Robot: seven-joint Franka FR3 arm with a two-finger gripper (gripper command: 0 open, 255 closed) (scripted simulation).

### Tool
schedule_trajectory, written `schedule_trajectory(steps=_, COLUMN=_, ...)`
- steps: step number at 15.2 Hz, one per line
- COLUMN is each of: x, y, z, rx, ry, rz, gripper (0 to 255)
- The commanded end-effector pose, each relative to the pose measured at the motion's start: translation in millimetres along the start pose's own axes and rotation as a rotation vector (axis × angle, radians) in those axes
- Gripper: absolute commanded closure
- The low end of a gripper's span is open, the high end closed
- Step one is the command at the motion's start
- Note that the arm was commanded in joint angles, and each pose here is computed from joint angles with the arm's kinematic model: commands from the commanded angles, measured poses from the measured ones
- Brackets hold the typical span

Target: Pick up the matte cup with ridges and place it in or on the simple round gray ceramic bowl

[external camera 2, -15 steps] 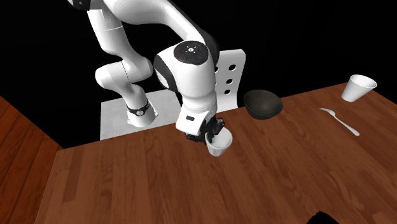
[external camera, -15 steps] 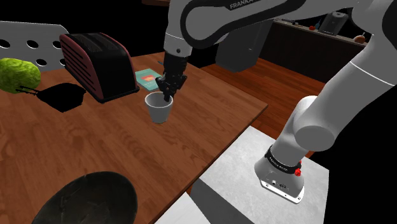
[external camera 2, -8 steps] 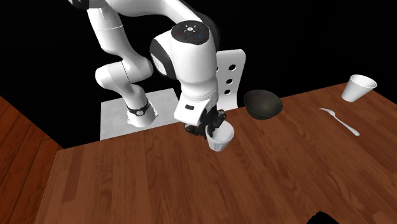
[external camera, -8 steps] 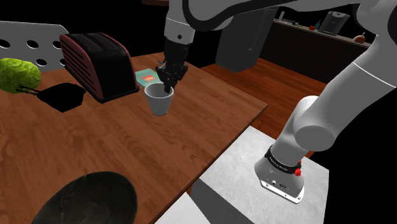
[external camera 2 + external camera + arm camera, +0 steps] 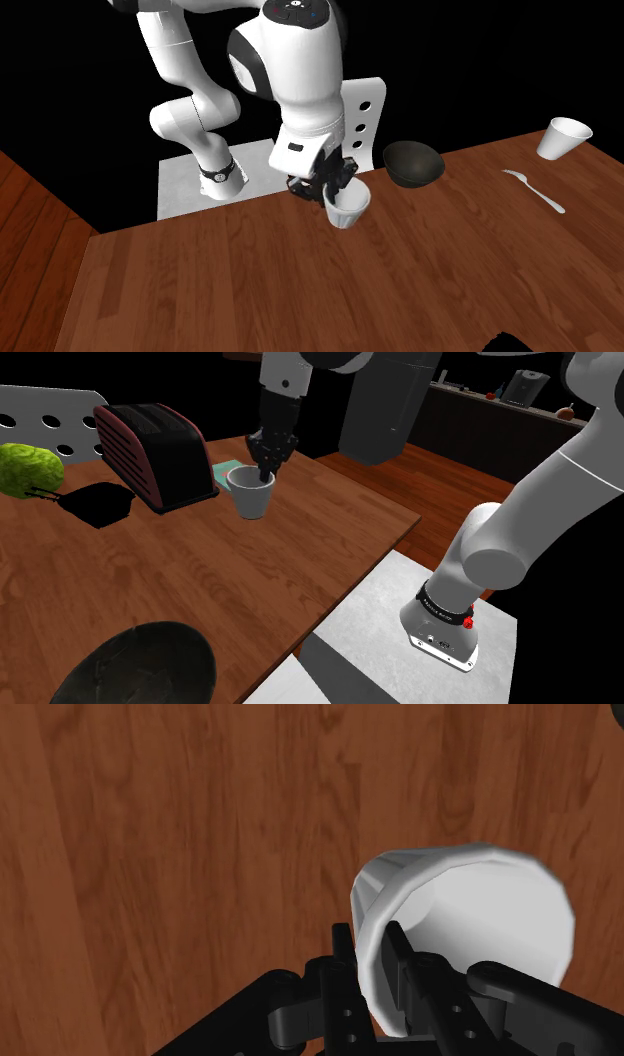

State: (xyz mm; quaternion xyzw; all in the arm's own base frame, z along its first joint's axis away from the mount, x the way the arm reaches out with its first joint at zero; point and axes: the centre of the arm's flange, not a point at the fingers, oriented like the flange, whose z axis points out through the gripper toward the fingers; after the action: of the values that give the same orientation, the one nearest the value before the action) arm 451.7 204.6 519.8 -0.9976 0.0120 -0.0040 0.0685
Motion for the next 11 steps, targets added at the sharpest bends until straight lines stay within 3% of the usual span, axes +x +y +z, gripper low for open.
schedule_trajectory(steps=1, x=0, y=-2, z=-11, rx=0.0, ry=0.0, rz=0.0, gripper=255)
schedule_trajectory(steps=3, x=0, y=-3, z=-19, rx=0.0, ry=0.0, rz=0.0, gripper=255)
schedule_trajectory(steps=11, x=-45, y=-99, z=-19, rx=0.0, ry=0.0, rz=0.0, gripper=255)
